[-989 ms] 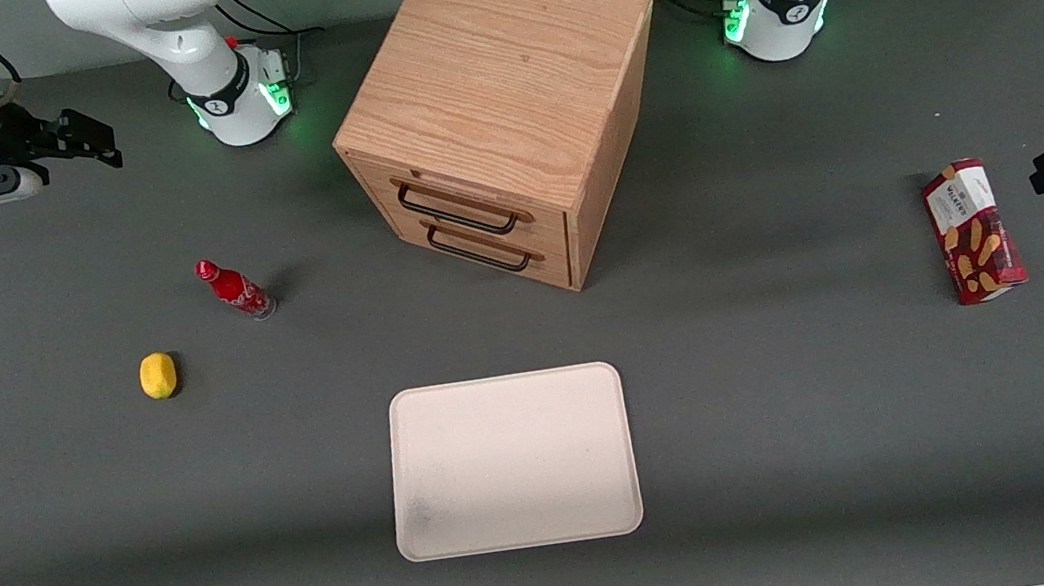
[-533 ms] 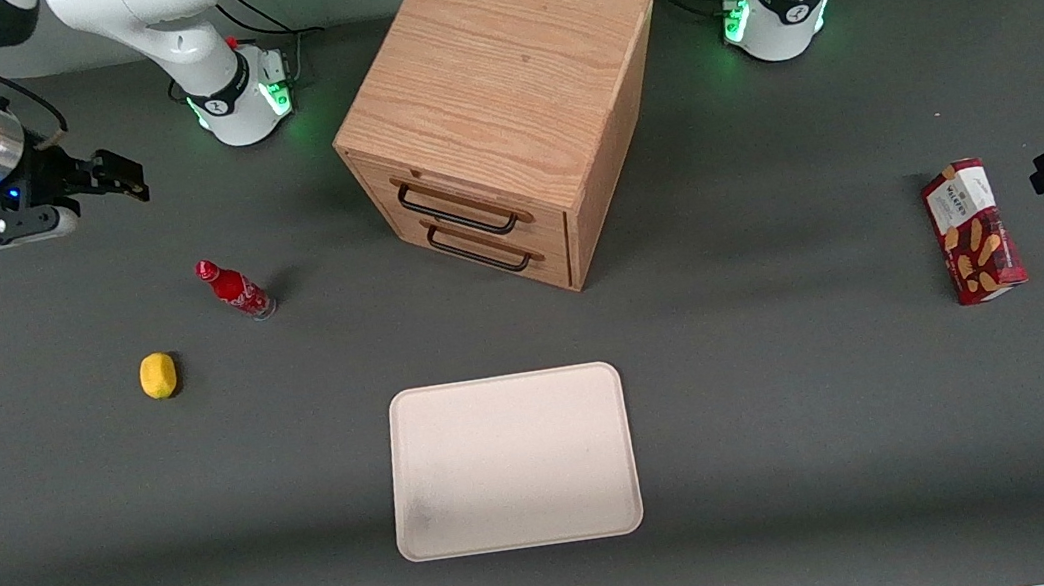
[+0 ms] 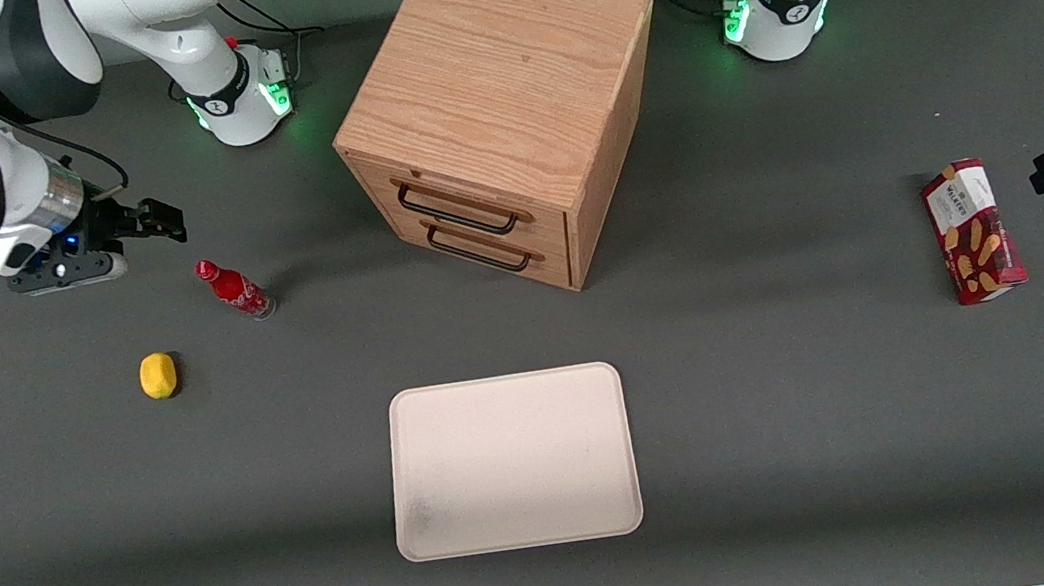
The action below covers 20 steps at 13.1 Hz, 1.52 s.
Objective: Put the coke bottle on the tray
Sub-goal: 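Lower the open right gripper over the red Coca-Cola bottle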
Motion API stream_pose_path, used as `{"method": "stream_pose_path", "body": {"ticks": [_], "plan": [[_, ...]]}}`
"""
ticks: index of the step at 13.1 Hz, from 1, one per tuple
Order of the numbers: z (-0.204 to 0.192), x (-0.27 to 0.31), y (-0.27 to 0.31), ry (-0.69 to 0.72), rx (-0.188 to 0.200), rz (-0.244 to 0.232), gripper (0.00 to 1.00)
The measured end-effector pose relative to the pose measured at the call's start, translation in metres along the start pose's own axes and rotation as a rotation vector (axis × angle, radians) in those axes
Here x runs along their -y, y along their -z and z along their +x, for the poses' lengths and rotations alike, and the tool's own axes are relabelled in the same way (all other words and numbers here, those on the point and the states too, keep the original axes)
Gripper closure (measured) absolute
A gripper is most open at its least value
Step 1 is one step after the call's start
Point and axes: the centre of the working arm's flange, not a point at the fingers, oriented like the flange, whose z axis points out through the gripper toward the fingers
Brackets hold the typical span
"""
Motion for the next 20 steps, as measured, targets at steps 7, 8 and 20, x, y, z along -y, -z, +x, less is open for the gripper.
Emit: {"method": "stream_pose_path", "body": {"ticks": [7, 8, 20], "plan": [[0.0, -0.001, -0.061, 0.0, -0.043, -0.002, 0.0], [0.001, 0.0, -0.072, 0.002, -0.048, -0.003, 0.0], [0.008, 0.006, -0.115, 0.019, -0.025, -0.005, 0.17]]}}
